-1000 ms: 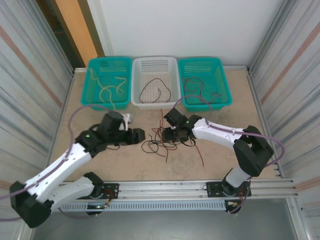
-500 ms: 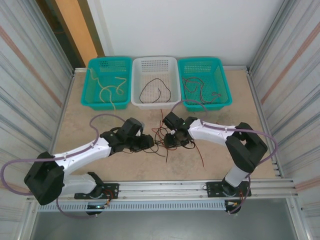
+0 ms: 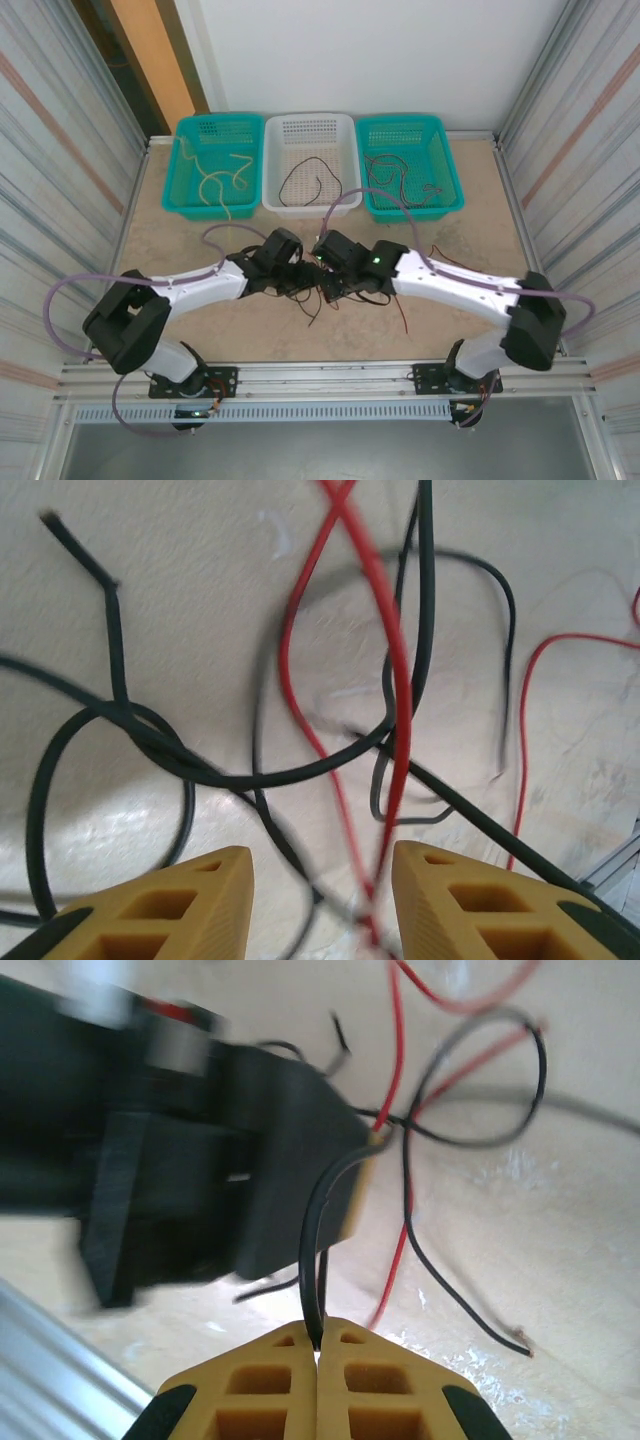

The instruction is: Untangle the cables

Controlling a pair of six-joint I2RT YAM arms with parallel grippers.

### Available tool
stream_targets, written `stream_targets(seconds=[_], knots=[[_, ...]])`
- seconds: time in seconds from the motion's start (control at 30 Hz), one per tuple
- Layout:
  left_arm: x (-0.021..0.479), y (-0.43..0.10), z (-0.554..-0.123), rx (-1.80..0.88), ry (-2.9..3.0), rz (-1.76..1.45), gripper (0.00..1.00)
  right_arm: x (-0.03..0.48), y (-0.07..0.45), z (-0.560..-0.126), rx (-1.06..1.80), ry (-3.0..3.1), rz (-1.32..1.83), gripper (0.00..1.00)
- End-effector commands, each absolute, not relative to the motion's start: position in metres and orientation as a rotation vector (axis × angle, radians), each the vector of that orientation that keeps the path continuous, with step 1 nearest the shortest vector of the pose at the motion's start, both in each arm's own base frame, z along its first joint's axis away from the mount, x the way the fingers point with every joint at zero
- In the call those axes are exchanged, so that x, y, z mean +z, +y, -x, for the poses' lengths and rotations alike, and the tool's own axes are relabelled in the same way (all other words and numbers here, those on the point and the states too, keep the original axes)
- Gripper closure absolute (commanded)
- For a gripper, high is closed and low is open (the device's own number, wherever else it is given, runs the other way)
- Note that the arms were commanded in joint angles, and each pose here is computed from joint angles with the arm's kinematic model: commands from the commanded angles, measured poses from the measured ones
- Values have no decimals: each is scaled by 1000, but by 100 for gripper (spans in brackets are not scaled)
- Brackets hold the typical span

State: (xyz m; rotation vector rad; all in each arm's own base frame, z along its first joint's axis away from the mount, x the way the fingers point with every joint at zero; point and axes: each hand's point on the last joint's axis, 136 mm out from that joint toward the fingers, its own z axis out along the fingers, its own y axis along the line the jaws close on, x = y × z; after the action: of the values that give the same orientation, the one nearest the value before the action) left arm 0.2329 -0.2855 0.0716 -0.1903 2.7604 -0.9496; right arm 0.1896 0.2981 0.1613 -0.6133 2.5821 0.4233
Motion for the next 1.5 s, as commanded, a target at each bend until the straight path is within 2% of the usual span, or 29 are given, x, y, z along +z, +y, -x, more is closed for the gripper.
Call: stream_targets(seconds=[0.0, 0.23, 0.4, 0.53, 0.77, 0.87, 1.03, 1.17, 1.27, 1.3, 1.4, 1.47], knots=[[74, -286, -243, -928, 2750, 216, 56, 220, 284, -190, 435, 2433, 593, 100], [64, -276, -235, -911, 2764, 263, 51, 326, 258, -182, 669, 2130, 491, 100], [67, -267, -229, -921, 2756, 274, 47, 377, 232, -176, 777, 1977, 419, 100], [121, -260, -228, -981, 2636, 203, 37, 380, 209, -189, 740, 1987, 312, 100], [248, -232, -222, -943, 2331, -72, 29, 385, 199, -207, 775, 1993, 199, 100], [293, -235, -215, -972, 2183, -247, 29, 395, 204, -211, 814, 1978, 202, 100], [332, -267, -208, -1039, 1987, -532, 43, 420, 217, -211, 923, 1910, 226, 100], [336, -294, -219, -1037, 1934, -656, 47, 445, 225, -206, 1019, 1847, 253, 100], [332, -300, -239, -949, 1943, -630, 50, 459, 228, -201, 1060, 1818, 270, 100], [333, -303, -243, -942, 1936, -635, 55, 463, 228, -200, 1070, 1807, 273, 100], [343, -312, -240, -979, 1916, -664, 87, 468, 223, -199, 1068, 1787, 259, 100], [356, -315, -233, -1012, 1880, -670, 97, 466, 218, -202, 1052, 1789, 241, 100]])
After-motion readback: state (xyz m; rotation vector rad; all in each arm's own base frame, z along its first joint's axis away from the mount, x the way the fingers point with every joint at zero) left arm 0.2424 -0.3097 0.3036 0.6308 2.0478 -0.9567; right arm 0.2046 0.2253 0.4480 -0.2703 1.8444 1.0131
